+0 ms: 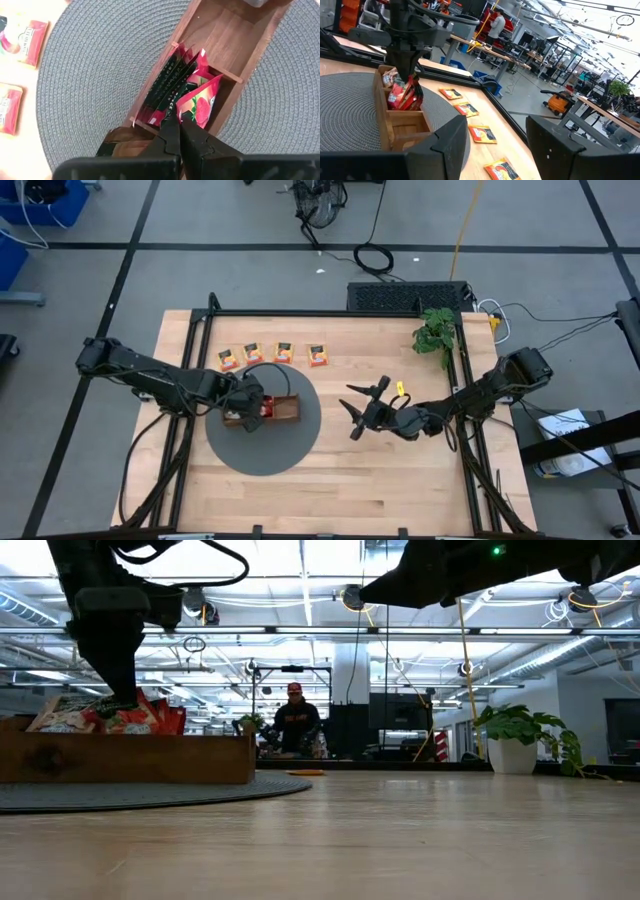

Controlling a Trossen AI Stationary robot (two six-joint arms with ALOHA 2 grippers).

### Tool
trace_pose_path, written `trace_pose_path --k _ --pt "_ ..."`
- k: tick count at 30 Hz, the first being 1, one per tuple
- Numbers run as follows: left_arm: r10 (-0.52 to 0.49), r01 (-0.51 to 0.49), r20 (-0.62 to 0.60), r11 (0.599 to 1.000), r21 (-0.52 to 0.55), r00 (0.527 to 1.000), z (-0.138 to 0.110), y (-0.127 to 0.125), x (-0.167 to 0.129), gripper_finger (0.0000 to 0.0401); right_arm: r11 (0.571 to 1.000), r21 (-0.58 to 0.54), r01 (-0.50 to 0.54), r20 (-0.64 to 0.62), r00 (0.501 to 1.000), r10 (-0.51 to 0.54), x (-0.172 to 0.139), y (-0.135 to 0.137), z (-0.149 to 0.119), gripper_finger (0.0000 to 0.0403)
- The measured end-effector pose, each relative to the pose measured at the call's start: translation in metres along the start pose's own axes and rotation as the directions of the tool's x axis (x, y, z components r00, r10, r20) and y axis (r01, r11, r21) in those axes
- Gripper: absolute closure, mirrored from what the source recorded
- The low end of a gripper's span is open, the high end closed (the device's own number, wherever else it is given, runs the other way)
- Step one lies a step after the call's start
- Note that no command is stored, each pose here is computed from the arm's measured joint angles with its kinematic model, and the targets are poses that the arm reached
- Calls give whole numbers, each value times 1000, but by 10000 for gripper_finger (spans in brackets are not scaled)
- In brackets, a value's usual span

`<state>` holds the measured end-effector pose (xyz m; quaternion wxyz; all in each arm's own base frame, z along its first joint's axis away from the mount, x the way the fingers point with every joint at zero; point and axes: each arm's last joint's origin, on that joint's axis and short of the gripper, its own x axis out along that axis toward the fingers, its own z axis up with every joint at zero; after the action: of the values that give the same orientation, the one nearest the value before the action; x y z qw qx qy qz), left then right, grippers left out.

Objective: Pick & Place Tea
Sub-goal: Put the red tea bag into the middle section of the wooden organizer, then put the yellow tea bag into the right section of the wooden organizer

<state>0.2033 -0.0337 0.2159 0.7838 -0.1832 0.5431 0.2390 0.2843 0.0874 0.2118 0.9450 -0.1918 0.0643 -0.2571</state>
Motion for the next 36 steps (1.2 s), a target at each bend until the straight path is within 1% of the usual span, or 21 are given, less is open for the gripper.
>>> trace_pose_path --k 4,7,13,16,24,28,33,36 --pt "-19 19 9 999 -38 1000 1 -1 0 397 1000 7 0 0 1000 0 0 0 0 216" --pt "-43 43 -2 997 -58 999 1 -3 0 387 1000 7 0 0 1000 0 0 0 0 216" --pt "-30 31 9 997 -65 1000 2 -2 0 361 1000 7 0 0 1000 0 0 0 0 216" --pt "-10 11 29 998 -67 1000 2 -1 0 338 1000 7 0 0 1000 0 0 0 0 216" --pt "-7 9 31 998 -58 999 2 -1 0 264 1000 7 -1 1 1000 1 0 0 0 216" --pt "-10 12 33 998 -57 999 3 -2 -1 241 1000 8 -1 1 1000 1 0 0 0 216" --pt "-56 59 79 998 -34 995 14 -8 -14 229 1000 22 -7 3 1000 7 0 0 0 216" --pt "-136 136 142 991 9 981 24 -17 -25 229 999 26 -43 17 999 42 0 1 1 216"
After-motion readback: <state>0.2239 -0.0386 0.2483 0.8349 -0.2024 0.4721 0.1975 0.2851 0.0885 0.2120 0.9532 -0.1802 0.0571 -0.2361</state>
